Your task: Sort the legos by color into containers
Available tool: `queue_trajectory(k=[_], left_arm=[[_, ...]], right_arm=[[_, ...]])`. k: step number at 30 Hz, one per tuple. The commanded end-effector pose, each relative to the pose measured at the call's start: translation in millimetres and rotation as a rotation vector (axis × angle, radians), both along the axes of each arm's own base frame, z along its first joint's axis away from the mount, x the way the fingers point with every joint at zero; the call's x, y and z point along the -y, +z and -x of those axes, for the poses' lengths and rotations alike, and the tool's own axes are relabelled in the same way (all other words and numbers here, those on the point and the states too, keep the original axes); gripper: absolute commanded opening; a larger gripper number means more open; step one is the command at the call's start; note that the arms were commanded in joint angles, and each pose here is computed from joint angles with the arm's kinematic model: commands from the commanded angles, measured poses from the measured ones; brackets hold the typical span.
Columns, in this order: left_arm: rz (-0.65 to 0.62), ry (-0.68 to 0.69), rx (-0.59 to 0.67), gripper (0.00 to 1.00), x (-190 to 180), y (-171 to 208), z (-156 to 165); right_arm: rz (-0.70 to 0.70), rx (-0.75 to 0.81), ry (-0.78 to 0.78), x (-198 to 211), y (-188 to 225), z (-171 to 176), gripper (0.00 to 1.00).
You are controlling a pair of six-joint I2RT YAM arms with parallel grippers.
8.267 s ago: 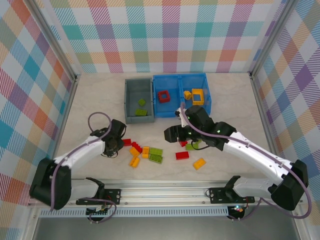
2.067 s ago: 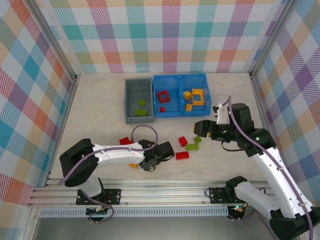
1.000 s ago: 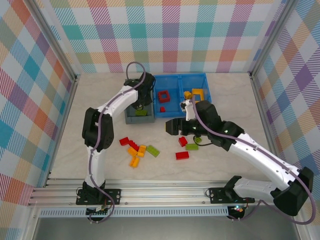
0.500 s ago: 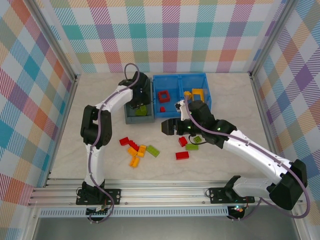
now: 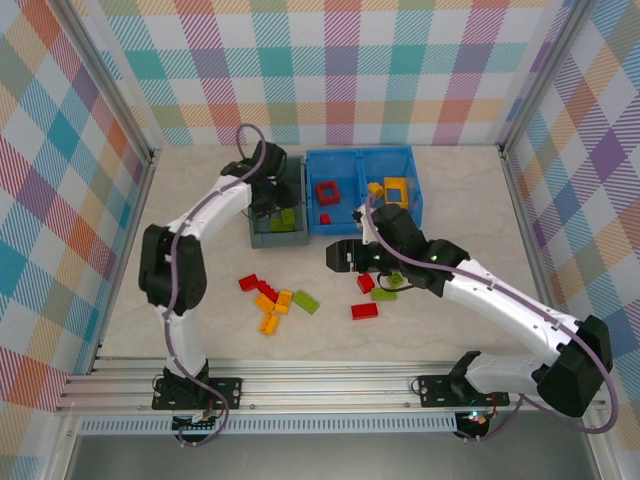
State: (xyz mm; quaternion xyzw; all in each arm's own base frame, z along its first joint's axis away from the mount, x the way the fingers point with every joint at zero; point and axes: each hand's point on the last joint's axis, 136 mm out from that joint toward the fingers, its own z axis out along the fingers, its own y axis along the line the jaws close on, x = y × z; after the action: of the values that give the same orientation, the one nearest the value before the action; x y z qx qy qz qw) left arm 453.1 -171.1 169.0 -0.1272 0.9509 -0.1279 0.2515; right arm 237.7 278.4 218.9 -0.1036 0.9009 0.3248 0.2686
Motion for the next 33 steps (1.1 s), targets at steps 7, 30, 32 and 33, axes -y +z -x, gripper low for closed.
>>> queue_trajectory(k=[7, 30, 32, 33], left_arm=[[-0.029, 0.022, 0.0, 0.41, -11, 3, 4], [-0.15, 0.014, -0.153, 0.04, 0, -90, -33], [-0.106, -0.007, -0.115, 0.06, 8, -81, -35], [-0.1, -0.007, -0.092, 0.07, 8, -77, -36]], right_arm=[[0.121, -0.064, -0.094, 16, -31, -5, 0.68], [0.085, -0.055, -0.078, 9, -17, -5, 0.68], [0.089, -0.057, -0.08, 11, -18, -5, 0.68], [0.089, -0.054, -0.08, 11, -18, -5, 0.68]])
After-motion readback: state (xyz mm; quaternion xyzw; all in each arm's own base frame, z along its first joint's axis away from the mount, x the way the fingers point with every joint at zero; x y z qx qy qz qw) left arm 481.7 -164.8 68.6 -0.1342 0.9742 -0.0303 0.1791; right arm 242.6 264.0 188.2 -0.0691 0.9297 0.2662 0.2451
